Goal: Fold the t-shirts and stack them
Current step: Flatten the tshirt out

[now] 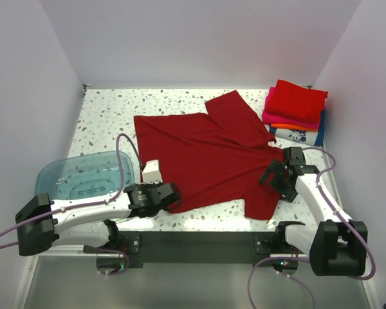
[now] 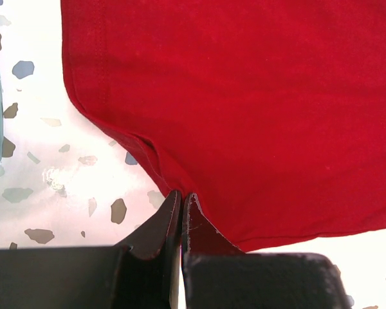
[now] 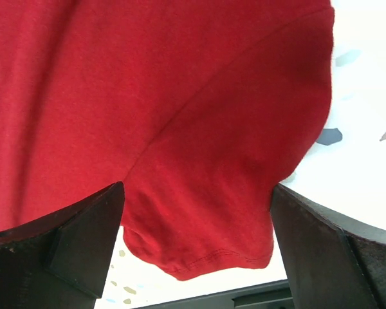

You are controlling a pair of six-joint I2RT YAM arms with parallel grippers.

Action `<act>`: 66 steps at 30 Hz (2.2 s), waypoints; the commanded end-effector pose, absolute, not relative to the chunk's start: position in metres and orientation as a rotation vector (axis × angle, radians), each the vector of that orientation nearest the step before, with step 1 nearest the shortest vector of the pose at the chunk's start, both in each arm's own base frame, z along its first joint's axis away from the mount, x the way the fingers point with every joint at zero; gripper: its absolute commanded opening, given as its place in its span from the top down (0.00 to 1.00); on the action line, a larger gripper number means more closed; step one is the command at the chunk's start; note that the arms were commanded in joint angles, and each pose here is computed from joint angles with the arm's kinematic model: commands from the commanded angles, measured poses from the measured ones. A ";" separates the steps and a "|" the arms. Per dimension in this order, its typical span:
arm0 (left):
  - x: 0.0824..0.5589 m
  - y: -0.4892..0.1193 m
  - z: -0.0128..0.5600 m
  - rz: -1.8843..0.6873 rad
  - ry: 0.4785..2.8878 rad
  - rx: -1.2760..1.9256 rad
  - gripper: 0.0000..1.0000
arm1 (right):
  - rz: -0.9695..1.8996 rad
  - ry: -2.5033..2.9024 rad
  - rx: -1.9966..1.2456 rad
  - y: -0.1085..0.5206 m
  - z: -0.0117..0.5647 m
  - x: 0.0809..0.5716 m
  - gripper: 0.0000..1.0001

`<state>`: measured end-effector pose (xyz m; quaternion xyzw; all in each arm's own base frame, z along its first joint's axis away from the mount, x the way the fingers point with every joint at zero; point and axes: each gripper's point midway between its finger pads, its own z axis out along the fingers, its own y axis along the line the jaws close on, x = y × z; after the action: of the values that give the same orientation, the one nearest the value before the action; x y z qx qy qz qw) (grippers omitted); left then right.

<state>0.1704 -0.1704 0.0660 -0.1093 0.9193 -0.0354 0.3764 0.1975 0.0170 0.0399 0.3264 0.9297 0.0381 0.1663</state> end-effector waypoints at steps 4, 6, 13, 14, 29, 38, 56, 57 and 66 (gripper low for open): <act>0.175 -0.171 0.073 -0.129 2.314 -0.312 1.00 | 0.203 2.578 0.879 0.030 0.061 0.222 0.05; 0.175 -0.171 0.073 -0.133 2.311 -0.312 1.00 | 0.254 2.566 0.856 0.039 0.071 0.230 0.06; 0.176 -0.173 0.072 -0.132 2.315 -0.314 1.00 | 0.357 2.522 0.781 0.075 0.095 0.263 0.09; 0.176 -0.173 0.071 -0.129 2.316 -0.313 1.00 | 0.366 2.540 0.787 0.081 0.090 0.268 0.09; 0.174 -0.176 0.062 -0.101 2.346 -0.296 1.00 | 0.344 2.658 0.448 0.183 0.095 0.292 0.08; 0.174 -0.177 0.061 -0.095 2.349 -0.288 1.00 | 0.053 2.616 0.583 0.103 0.085 0.248 0.04; 0.171 -0.179 0.053 -0.084 2.377 -0.263 1.00 | 0.039 2.637 0.791 0.044 0.035 0.196 0.22; 0.171 -0.179 0.054 -0.084 2.377 -0.263 1.00 | 0.053 2.642 0.795 0.044 0.032 0.195 0.22; 0.169 -0.174 0.050 -0.063 2.388 -0.262 1.00 | 0.134 2.655 0.850 0.045 0.013 0.191 0.34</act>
<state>0.1670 -0.1779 0.0518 -0.1013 0.9285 -0.0306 0.3560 0.1841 0.0400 0.0160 0.3019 0.9385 0.0247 0.1660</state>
